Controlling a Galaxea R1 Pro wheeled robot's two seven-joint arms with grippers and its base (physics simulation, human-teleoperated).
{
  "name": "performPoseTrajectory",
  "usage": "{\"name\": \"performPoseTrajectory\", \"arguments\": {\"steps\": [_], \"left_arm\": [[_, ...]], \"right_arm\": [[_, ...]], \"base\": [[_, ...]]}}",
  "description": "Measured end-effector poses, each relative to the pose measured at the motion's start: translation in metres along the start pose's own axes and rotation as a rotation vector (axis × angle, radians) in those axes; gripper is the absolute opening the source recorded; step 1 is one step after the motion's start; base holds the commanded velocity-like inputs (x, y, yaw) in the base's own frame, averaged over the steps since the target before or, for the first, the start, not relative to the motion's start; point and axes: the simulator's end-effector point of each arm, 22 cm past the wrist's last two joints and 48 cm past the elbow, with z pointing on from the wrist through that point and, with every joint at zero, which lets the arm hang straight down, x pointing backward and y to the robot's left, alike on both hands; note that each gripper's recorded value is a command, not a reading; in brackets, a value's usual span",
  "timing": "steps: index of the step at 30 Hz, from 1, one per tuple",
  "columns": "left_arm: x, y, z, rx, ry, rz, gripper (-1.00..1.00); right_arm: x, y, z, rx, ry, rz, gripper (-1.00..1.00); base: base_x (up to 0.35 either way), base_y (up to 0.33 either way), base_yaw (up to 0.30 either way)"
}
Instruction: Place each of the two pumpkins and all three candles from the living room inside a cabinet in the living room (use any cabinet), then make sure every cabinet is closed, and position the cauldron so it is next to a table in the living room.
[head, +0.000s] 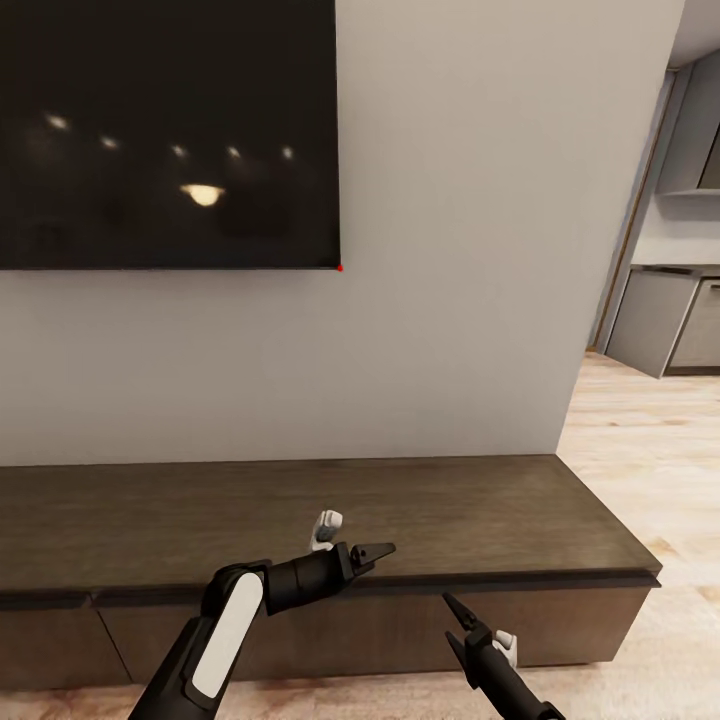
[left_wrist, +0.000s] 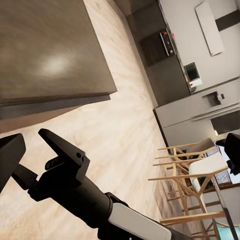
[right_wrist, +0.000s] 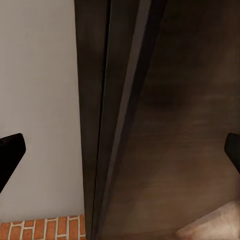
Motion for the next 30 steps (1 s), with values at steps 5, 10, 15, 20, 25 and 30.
{"name": "performPoseTrajectory", "arguments": {"steps": [5,10,15,20,25,30], "left_arm": [[0.0004,0.0,0.0001,0.0,0.001,0.0,1.0],[0.0004,0.0,0.0001,0.0,0.001,0.0,1.0],[0.0009,-0.0003,0.0005,0.0,0.002,0.001,1.0],[0.0008,-0.0002,0.0005,0.0,0.003,0.001,1.0],[0.0008,-0.0002,0.0006,0.0,0.003,0.001,1.0],[0.0008,-0.0003,0.0006,0.0,0.003,0.001,1.0]], "right_arm": [[-0.0001,-0.0002,0.0,0.001,-0.001,-0.001,1.0],[-0.0002,-0.0003,0.0,0.001,-0.001,-0.001,1.0],[-0.0004,-0.0004,0.0,0.002,-0.002,-0.001,1.0],[-0.0004,-0.0042,0.0,0.019,-0.002,0.0,1.0],[-0.0002,-0.0078,-0.0001,0.036,-0.001,0.0,1.0],[-0.0001,-0.0086,-0.0002,0.039,-0.001,0.001,1.0]], "base": [[0.0,0.0,0.0],[0.051,0.0,0.0],[0.112,0.0,0.0],[0.02,0.0,0.0],[0.002,0.0,0.0],[0.0,0.0,0.0]]}}
